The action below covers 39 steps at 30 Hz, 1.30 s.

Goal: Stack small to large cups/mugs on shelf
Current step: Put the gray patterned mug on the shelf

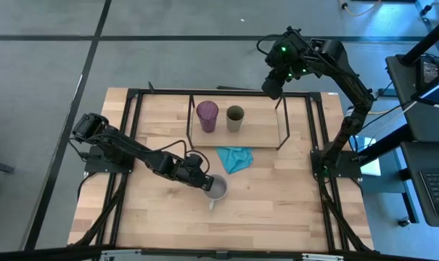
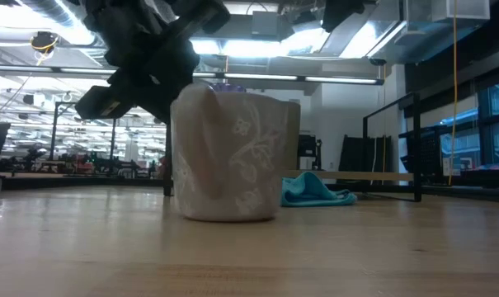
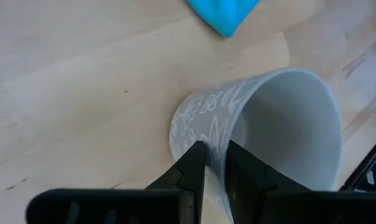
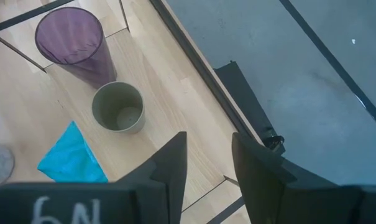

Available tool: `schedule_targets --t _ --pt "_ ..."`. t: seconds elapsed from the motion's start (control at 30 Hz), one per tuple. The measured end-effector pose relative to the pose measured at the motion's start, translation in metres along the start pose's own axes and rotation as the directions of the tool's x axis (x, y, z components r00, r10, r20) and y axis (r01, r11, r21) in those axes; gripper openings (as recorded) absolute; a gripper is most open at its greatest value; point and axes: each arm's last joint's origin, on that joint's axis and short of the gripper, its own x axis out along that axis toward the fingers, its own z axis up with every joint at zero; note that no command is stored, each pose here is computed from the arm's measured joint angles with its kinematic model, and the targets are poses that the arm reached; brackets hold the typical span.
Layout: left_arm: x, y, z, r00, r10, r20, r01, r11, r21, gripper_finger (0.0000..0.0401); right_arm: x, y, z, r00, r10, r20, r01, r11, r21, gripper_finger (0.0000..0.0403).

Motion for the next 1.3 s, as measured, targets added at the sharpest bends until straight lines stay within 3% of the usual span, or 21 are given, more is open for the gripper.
schedule_targets --t 0.13,0.33,0.6,1.07,1.3 --pt "-0.004 0.001 0.002 1.0 0.006 0.023 -0.006 1.0 -0.001 0.0047 0.0 0.001 0.0 1.0 0.025 0.0 -0.025 1.0 0.004 0.0129" --pt "-0.009 -0.001 0.002 1.0 -0.014 0.023 0.014 1.0 0.011 0.0047 -0.001 0.007 0.0 0.989 0.147 0.001 -0.147 0.989 0.0 0.0129" --pt "-0.012 -0.008 0.002 0.999 -0.036 0.033 0.034 0.998 0.056 0.0048 -0.001 0.012 0.0 0.988 0.156 0.001 -0.156 0.988 -0.016 0.0129" --pt "-0.015 -0.004 -0.005 1.0 0.013 0.018 -0.015 0.997 0.08 0.006 -0.001 0.012 0.0 0.988 0.156 0.001 -0.155 0.988 -0.015 0.0129" --pt "-0.029 -0.009 0.0 0.999 -0.026 0.047 0.022 0.996 0.086 0.006 -0.001 0.012 0.0 0.988 0.156 0.001 -0.156 0.988 0.003 0.0129"
